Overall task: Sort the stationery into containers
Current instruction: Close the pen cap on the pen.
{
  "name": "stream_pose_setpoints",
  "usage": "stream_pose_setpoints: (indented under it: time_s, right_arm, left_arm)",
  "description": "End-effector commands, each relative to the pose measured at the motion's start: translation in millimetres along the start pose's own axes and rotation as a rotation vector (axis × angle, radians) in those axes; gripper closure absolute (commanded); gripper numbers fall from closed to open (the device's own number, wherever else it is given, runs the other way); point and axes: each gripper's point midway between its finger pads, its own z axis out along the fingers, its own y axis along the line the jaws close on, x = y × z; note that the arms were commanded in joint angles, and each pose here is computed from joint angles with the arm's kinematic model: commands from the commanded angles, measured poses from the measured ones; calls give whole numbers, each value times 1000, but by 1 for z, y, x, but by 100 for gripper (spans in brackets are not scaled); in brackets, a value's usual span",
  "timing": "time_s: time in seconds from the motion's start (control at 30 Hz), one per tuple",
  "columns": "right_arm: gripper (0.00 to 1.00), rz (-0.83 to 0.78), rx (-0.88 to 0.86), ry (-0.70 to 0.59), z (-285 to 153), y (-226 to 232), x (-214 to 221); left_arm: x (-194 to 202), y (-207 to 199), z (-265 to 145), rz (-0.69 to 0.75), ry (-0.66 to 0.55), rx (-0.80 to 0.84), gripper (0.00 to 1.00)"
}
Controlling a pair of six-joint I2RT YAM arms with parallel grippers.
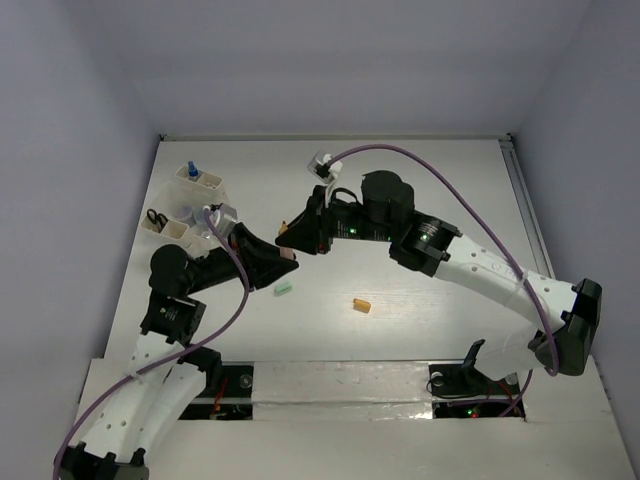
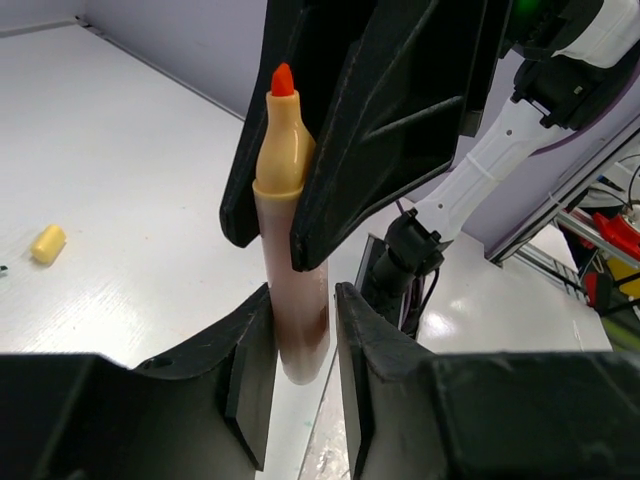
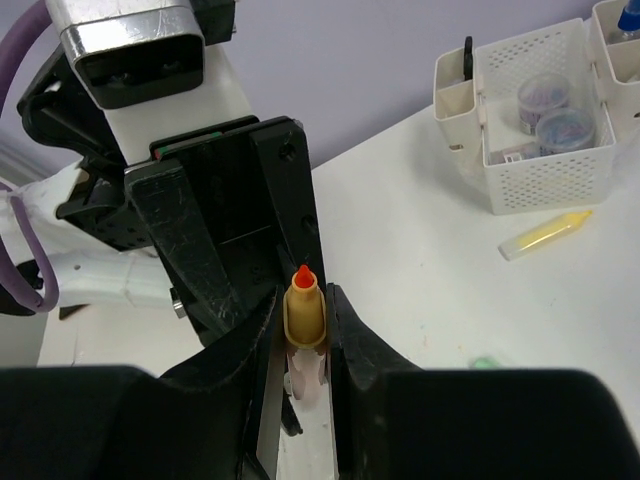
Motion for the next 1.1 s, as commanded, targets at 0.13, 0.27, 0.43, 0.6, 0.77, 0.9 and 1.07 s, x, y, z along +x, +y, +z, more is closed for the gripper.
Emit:
stream_pose_setpoints:
  time_s: [0.13,0.27,0.43,0.6,0.77,0.9,1.07]
  right_arm:
    - [100,-7,-23,-12,3,3,-2]
    - [100,-3,-2,-13,2,-1,-1]
    - [48,-5,49,-50,-12,-3,-5]
    - [17,8,97,-33,-34,-8,13]
    - [17,76,193,30,-57,-26,56]
    - [33,218,397,157,-77,-67,131]
    - [28,386,529,280,-106,-91,218]
  left_arm:
    - [-27,-20,-1,122,-63,42,100]
    - [-32,-18,-2,146,-85,11,100]
    - [-37,-11,-3,164,-103,-39,100]
    - [-42,10,-6,166,-117,-167,100]
    - [-47,26,-13,172,-135,-277,100]
    - [-49,32,-16,173,-144,-321,100]
    - [-49,32,-17,176,-142,-323,100]
